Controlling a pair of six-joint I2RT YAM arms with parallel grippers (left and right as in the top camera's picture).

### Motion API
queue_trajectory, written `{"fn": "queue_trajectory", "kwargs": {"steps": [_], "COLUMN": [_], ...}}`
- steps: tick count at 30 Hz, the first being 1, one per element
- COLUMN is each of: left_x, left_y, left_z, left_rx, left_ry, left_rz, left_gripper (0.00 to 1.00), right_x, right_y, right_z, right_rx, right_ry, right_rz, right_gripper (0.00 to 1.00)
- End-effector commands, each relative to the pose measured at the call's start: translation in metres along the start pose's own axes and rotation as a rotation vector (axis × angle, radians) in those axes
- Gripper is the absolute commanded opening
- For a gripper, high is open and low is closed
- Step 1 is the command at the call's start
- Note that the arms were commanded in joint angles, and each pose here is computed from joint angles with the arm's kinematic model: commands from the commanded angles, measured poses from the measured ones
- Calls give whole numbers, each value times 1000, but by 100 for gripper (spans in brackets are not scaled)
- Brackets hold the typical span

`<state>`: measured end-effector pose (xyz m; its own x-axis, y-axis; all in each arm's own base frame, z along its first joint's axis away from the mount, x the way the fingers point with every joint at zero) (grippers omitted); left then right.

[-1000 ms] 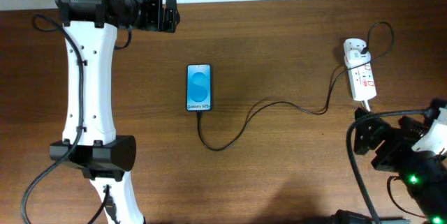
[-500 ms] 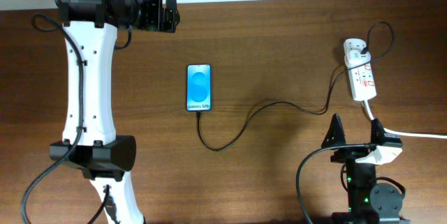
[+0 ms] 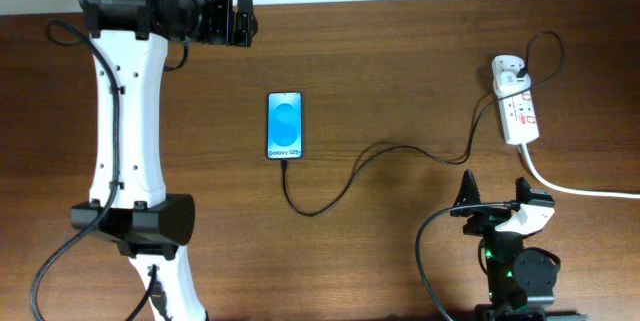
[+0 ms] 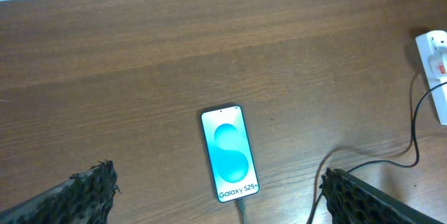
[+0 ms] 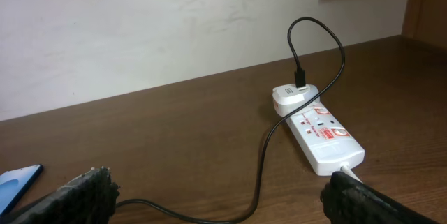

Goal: Plug charger to phone and switch on socket

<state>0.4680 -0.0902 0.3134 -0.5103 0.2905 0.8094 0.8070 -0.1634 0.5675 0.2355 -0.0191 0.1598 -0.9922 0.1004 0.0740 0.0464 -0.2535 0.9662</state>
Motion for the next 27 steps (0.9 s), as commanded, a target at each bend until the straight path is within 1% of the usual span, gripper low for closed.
{"fn": "queue_trajectory", "kwargs": {"steps": [1, 13, 16, 17, 18, 20, 21, 22, 24, 25, 27], "left_x": [5, 5, 18, 25, 33, 48, 57, 64, 74, 80, 82], "left_y": [1, 1, -6, -20, -49, -97, -121, -144, -168, -172, -154], "left_z": [1, 1, -4, -7, -11, 20, 29, 26, 22, 22, 16], "left_rx": [-8, -8, -10, -3, 11, 17, 14, 16, 16, 13, -1], "left_ry": [6, 5, 4, 2, -2, 210, 282, 283, 287, 298, 274], "left_rz": [-11, -9, -9, 19, 77, 173, 211, 238, 253, 225, 41], "left_gripper": [99, 99, 99, 99, 99, 99, 99, 99, 99, 99, 99], "right_x": [0, 0, 0, 0, 0, 0, 0, 0, 0, 0, 0], "right_y": [-3, -3, -3, -3, -3, -3, -3, -3, -3, -3, -3], "right_z": [2, 2, 2, 2, 2, 2, 2, 2, 2, 2, 2], "right_rx": [1, 1, 1, 1, 1, 1, 1, 1, 1, 1, 1], "right_ry": [11, 11, 11, 11, 11, 11, 11, 11, 11, 11, 11], "right_rz": [3, 3, 3, 3, 3, 3, 3, 3, 3, 3, 3], "right_gripper": [98, 98, 99, 98, 98, 98, 98, 98, 98, 98, 98]}}
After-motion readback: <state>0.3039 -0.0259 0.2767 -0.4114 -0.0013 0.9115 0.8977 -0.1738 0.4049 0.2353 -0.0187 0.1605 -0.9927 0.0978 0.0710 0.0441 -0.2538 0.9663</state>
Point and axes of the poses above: each gripper's point midway between its finger pads, its own x axis back along the fingers, its own z axis along the line the jaws close on, y = z × x, the point moved 1 cm from there along x, back along the fingers, and after that the axes turned 3 degrees about -x, right-handed, at the moved point
